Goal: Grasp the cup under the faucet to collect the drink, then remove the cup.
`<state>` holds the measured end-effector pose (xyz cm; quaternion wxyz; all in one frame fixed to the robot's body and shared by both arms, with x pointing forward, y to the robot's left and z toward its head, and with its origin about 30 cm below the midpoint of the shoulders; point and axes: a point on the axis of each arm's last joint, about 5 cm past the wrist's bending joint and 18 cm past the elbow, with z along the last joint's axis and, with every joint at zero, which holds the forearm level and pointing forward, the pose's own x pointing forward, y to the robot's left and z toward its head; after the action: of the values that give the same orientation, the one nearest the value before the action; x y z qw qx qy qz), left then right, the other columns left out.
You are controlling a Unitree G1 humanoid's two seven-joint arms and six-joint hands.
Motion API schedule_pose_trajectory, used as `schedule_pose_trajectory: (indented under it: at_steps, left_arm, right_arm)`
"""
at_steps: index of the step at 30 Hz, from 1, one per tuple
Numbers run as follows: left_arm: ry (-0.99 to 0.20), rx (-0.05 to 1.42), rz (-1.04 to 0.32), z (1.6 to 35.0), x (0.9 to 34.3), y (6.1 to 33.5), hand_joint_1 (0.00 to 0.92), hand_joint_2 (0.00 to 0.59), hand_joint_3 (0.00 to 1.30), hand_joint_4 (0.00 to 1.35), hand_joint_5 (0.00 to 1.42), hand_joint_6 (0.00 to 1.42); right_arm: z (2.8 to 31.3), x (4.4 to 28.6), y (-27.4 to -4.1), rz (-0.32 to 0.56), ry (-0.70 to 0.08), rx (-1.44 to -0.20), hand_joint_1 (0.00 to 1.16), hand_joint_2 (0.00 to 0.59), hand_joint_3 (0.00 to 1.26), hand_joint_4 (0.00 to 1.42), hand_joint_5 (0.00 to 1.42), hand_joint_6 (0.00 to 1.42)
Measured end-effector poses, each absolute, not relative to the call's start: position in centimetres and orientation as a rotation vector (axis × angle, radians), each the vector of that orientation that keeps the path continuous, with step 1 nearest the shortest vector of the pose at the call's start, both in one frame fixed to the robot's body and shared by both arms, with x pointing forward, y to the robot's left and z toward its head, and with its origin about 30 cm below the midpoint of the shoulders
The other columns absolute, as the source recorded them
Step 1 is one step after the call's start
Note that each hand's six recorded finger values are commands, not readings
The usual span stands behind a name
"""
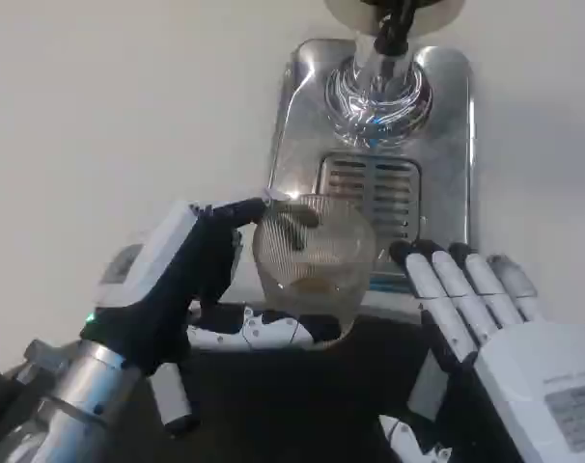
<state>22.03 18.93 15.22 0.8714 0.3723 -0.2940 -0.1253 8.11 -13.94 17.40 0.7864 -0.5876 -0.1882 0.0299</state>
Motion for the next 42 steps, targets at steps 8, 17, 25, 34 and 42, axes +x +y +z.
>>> schedule_pose_trajectory:
  at_steps: [8, 17, 25, 34, 42]
  left_arm:
    - [-0.586, 0.753, -0.254, 15.1, 22.1, 18.8, 0.613, 0.063, 1.17, 1.10, 1.39, 1.42]
    - [-0.550, 0.729, -0.234, 15.1, 22.2, 18.9, 0.623, 0.066, 1.17, 1.09, 1.38, 1.42]
    - [-0.532, 0.736, -0.188, 16.1, 23.6, 18.9, 0.639, 0.063, 1.17, 1.09, 1.38, 1.42]
    - [-0.500, 0.731, -0.120, 16.9, 25.9, 18.6, 0.653, 0.063, 1.17, 1.10, 1.38, 1.42]
    - [-0.483, 0.737, -0.119, 17.1, 28.0, 17.8, 0.664, 0.063, 1.17, 1.10, 1.38, 1.42]
  right_arm:
    - [17.4, 8.1, -14.0, 0.060, -0.402, -1.268, 0.48, 0.508, 0.00, 0.00, 0.00, 0.00]
    - [17.6, 8.5, -14.2, 0.024, -0.394, -1.244, 0.48, 0.500, 0.00, 0.00, 0.00, 0.00]
    - [17.5, 9.2, -14.0, -0.024, -0.365, -1.206, 0.48, 0.498, 0.00, 0.00, 0.00, 0.00]
    - [17.5, 9.9, -13.8, -0.065, -0.357, -1.170, 0.47, 0.489, 0.00, 0.00, 0.00, 0.00]
    - [17.2, 9.6, -13.8, -0.065, -0.329, -1.169, 0.46, 0.480, 0.00, 0.00, 0.00, 0.00]
